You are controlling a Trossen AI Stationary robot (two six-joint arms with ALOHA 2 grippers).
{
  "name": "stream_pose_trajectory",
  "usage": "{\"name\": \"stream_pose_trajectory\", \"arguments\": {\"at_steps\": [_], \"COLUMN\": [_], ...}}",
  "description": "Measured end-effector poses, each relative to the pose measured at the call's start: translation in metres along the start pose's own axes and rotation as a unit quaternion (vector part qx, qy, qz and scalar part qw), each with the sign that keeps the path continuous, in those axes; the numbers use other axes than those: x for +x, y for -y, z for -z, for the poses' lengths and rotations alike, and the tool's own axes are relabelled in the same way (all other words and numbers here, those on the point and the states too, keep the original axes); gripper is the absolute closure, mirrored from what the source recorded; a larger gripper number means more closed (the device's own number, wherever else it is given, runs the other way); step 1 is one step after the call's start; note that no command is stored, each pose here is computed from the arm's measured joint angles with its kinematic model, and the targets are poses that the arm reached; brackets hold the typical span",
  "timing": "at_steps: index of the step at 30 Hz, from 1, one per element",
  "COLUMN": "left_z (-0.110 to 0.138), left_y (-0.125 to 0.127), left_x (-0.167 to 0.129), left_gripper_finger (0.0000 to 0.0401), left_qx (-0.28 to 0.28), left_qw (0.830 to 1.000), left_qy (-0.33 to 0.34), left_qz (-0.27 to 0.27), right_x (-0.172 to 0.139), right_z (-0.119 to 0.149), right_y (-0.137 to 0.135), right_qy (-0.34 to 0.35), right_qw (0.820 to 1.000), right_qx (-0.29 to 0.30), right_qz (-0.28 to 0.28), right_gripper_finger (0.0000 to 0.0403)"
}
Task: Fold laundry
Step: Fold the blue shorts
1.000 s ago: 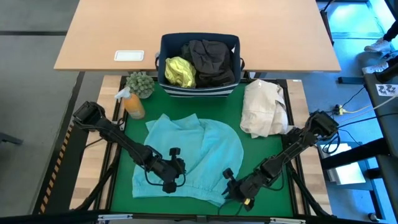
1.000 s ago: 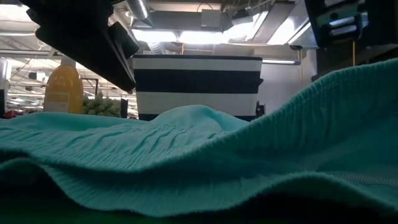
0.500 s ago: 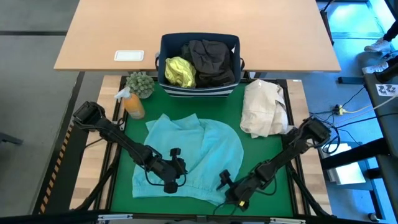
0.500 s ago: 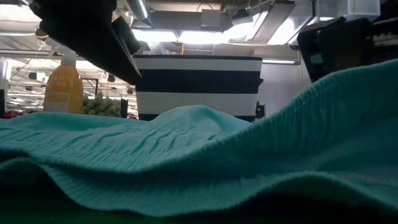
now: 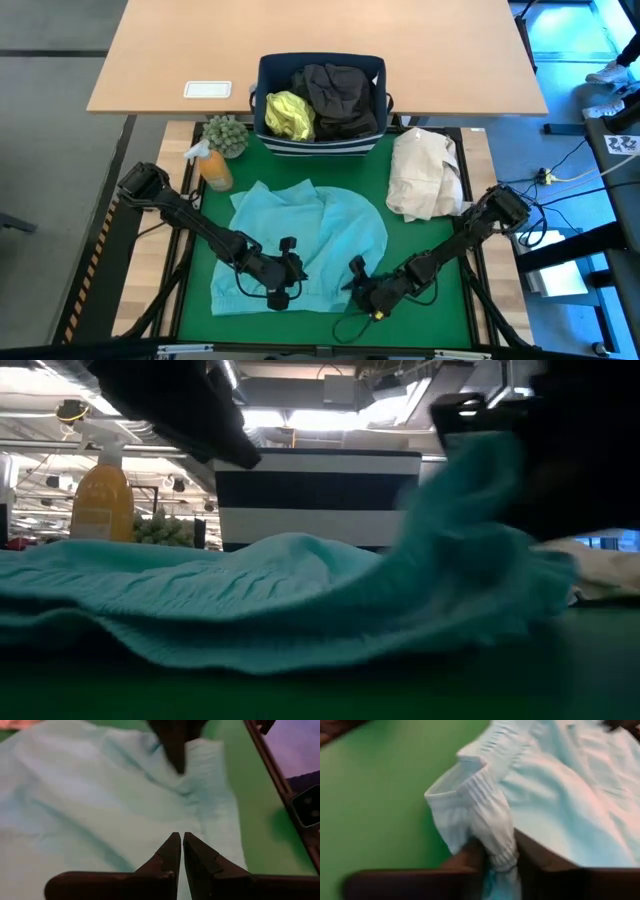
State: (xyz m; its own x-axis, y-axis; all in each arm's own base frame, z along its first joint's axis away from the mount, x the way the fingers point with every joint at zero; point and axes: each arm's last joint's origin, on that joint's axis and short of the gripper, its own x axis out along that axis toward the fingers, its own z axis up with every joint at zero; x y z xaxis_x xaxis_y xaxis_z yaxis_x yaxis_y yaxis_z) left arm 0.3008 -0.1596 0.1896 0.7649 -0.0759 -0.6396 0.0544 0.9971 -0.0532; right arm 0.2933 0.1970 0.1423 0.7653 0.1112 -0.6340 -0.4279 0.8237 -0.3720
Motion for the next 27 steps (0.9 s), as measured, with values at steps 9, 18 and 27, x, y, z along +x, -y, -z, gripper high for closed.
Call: {"name": "stream_pose_trajectory", "arguments": {"at_steps": [9,18,27], "left_z": [-0.009,-0.016,-0.014], "left_y": [-0.013,-0.022,-0.023], "left_x": [0.004,0.006,0.021], "left_gripper_finger": [0.0341,0.0241,0.0206], "left_qx": [-0.031,-0.072,-0.091], "left_qw": [0.999,0.995,0.993], "left_qy": [0.027,0.055,0.067], "left_qz": [-0.018,-0.039,-0.033], "right_x": [0.005,0.005,0.004], "right_z": [0.004,0.008,0.006], "right_y": [0.054,0.077,0.077], "right_qy": [-0.004,0.001,0.005], "right_qw": [0.997,0.996,0.996], "right_qx": [0.055,0.077,0.078], "right_qz": [0.048,0.05,0.051], "right_gripper_finger": [0.0389,0.0391,0.0391]}}
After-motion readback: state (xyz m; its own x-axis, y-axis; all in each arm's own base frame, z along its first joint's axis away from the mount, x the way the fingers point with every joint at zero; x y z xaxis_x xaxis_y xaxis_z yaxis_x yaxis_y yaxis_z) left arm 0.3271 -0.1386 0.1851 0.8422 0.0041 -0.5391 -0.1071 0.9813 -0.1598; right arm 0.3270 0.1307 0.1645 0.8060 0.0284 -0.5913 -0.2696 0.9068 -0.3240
